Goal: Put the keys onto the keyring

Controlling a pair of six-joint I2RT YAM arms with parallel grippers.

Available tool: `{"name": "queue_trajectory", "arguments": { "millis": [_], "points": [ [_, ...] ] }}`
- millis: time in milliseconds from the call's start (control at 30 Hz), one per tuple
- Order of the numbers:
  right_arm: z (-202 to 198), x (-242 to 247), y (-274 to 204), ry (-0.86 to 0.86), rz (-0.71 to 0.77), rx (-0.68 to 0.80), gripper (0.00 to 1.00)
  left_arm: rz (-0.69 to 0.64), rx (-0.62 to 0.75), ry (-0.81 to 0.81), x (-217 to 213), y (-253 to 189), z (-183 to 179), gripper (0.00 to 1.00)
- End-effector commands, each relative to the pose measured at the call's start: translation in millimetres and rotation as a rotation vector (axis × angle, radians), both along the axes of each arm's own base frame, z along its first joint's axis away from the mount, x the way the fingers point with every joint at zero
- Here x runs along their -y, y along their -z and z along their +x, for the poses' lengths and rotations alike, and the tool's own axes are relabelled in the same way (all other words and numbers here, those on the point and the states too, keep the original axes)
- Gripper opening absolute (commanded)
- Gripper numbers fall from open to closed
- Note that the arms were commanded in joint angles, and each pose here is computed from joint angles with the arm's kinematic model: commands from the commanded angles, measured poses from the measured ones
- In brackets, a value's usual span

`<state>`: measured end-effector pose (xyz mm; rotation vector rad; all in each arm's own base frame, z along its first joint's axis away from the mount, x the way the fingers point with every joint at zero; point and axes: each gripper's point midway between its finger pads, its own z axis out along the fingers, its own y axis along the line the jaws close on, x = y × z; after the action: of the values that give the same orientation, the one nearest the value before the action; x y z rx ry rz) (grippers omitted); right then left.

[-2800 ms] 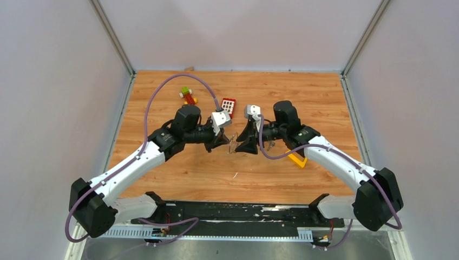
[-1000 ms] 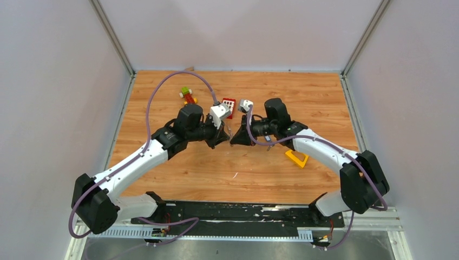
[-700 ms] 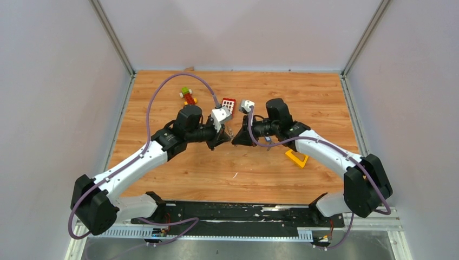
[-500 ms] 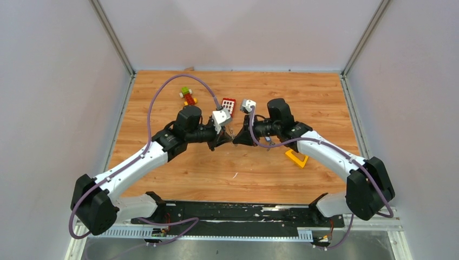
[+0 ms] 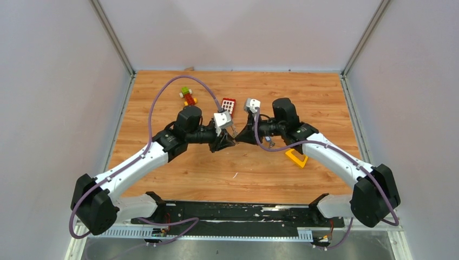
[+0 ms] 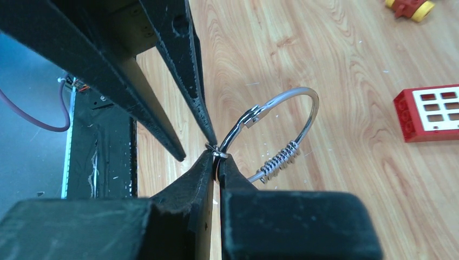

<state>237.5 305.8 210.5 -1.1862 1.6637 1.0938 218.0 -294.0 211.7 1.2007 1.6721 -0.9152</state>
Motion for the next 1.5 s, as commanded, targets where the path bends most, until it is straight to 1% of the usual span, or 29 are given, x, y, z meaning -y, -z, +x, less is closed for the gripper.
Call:
{"name": "queue_trajectory", "arguments": {
  "millis": [0, 67, 133, 233, 300, 467, 533, 567, 800, 967, 1133, 1467],
  "points": [
    [8.3, 3.2, -31.2, 0.005, 0.069, 0.129, 0.00, -0.003, 0.098, 0.085, -2.7, -6.8, -11.7, 0.40],
    [9.3, 5.5, -32.7, 0.009, 0.072, 0.132, 0.00, 0.004, 0.163, 0.096, -7.7, -6.2, -13.2, 0.49],
    [9.2, 7.3, -35.4, 0.007, 0.079, 0.135, 0.00, 0.001, 0.227, 0.092, -11.9, -7.1, -12.0, 0.54],
    [6.1, 8.0, -37.5, -0.012, 0.090, 0.129, 0.00, 0.010, 0.291, 0.065, -14.8, -5.5, -4.1, 0.57],
    [3.4, 7.3, -38.7, -0.028, 0.100, 0.121, 0.00, -0.007, 0.352, 0.046, -14.1, -8.5, 3.1, 0.58],
    [-4.6, 4.4, -41.0, -0.083, 0.126, 0.086, 0.00, -0.090, 0.577, 0.073, -4.6, -21.2, 14.6, 0.62],
    [-6.2, 3.2, -39.9, -0.096, 0.128, 0.070, 0.00, -0.106, 0.655, 0.089, -1.2, -22.2, 17.9, 0.62],
    [-6.3, 2.9, -38.7, -0.099, 0.127, 0.063, 0.00, -0.110, 0.673, 0.090, 0.0, -22.3, 19.8, 0.63],
    [-5.8, 3.5, -33.5, -0.108, 0.124, 0.036, 0.00, -0.137, 0.743, 0.030, 2.1, -26.7, 35.0, 0.63],
    [-3.7, 4.2, -32.5, -0.104, 0.125, 0.026, 0.00, -0.179, 0.724, 0.053, 7.6, -28.8, 30.2, 0.61],
    [-3.2, 5.1, -32.5, -0.102, 0.125, 0.021, 0.00, -0.182, 0.712, 0.103, 12.0, -20.5, 23.0, 0.58],
    [-1.9, 6.1, -33.0, -0.097, 0.127, 0.019, 0.00, -0.161, 0.728, 0.126, 15.1, -12.8, 23.5, 0.48]
  ]
}}
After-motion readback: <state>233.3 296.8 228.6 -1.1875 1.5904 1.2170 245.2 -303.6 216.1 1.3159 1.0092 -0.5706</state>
